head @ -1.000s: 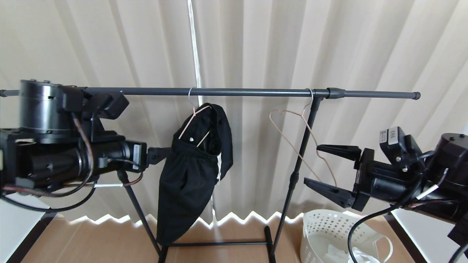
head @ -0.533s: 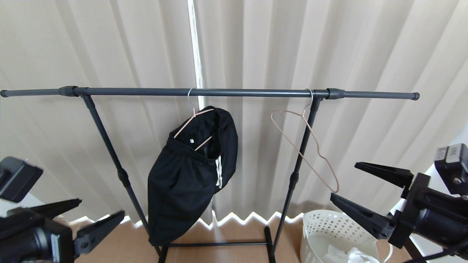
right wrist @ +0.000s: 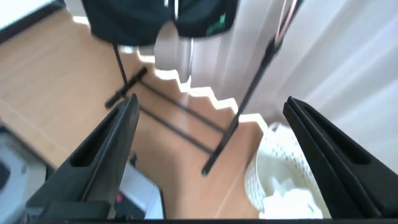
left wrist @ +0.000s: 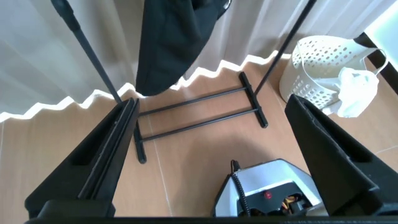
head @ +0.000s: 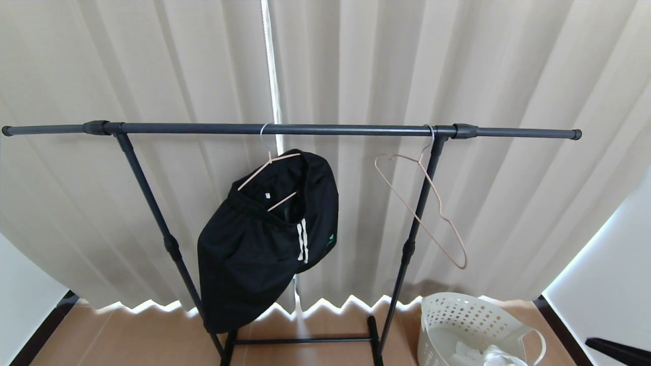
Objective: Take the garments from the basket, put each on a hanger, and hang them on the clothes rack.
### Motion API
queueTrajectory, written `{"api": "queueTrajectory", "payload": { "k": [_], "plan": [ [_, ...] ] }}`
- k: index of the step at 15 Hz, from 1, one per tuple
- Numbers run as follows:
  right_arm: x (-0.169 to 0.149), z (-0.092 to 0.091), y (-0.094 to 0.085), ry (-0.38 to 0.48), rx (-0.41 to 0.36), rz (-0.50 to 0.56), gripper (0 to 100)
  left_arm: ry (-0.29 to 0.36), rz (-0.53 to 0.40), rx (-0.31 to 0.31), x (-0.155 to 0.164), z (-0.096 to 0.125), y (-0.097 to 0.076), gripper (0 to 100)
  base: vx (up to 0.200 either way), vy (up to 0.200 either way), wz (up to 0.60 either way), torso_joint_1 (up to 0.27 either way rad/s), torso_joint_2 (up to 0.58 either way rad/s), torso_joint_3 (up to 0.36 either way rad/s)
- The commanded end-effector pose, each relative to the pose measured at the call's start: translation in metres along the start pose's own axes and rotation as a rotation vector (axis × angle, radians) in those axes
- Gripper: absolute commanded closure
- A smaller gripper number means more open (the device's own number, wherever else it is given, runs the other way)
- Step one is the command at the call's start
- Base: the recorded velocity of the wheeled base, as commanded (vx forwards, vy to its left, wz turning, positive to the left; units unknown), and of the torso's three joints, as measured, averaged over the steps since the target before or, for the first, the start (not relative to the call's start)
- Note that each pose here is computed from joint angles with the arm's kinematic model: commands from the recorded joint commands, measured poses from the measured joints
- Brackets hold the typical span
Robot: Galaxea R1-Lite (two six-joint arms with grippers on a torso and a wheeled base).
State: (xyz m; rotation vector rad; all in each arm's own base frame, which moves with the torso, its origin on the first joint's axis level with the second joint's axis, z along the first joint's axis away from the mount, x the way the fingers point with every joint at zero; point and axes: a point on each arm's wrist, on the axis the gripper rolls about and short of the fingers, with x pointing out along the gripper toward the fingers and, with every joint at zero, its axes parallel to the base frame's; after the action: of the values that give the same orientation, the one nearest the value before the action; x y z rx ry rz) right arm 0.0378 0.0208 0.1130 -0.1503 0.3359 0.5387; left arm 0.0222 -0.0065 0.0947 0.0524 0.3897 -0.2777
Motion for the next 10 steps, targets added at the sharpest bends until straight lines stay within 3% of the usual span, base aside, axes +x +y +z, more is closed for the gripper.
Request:
{"api": "queueTrajectory", "payload": {
  "k": [1,4,6,8,10],
  "plan": [
    [-0.035,-0.042,0.006,-0.063,0.027,-0.101,0,-0.042,0.000,-0.003,-0.008,-0.016,0.001,0,0.000,0.000,0.00,0.000,0.00,0.000],
    [-0.041,-0.044,0.009,-0.132,0.070,-0.290,0,-0.040,0.026,-0.007,-0.008,-0.017,0.001,0,0.000,0.000,0.00,0.000,0.00,0.000],
    [-0.046,-0.047,0.013,-0.202,0.063,-0.353,0,-0.056,0.112,-0.020,-0.010,-0.018,0.002,0,0.000,0.000,0.00,0.000,0.00,0.000],
    [-0.046,-0.048,0.013,-0.209,0.037,-0.377,0,-0.121,0.180,-0.018,-0.015,-0.019,0.002,0,0.000,0.000,0.00,0.000,0.00,0.000],
    [-0.046,-0.049,0.015,-0.210,0.013,-0.418,0,-0.238,0.202,0.013,-0.024,-0.024,0.001,0,0.000,0.000,0.00,0.000,0.00,0.000]
  ]
}}
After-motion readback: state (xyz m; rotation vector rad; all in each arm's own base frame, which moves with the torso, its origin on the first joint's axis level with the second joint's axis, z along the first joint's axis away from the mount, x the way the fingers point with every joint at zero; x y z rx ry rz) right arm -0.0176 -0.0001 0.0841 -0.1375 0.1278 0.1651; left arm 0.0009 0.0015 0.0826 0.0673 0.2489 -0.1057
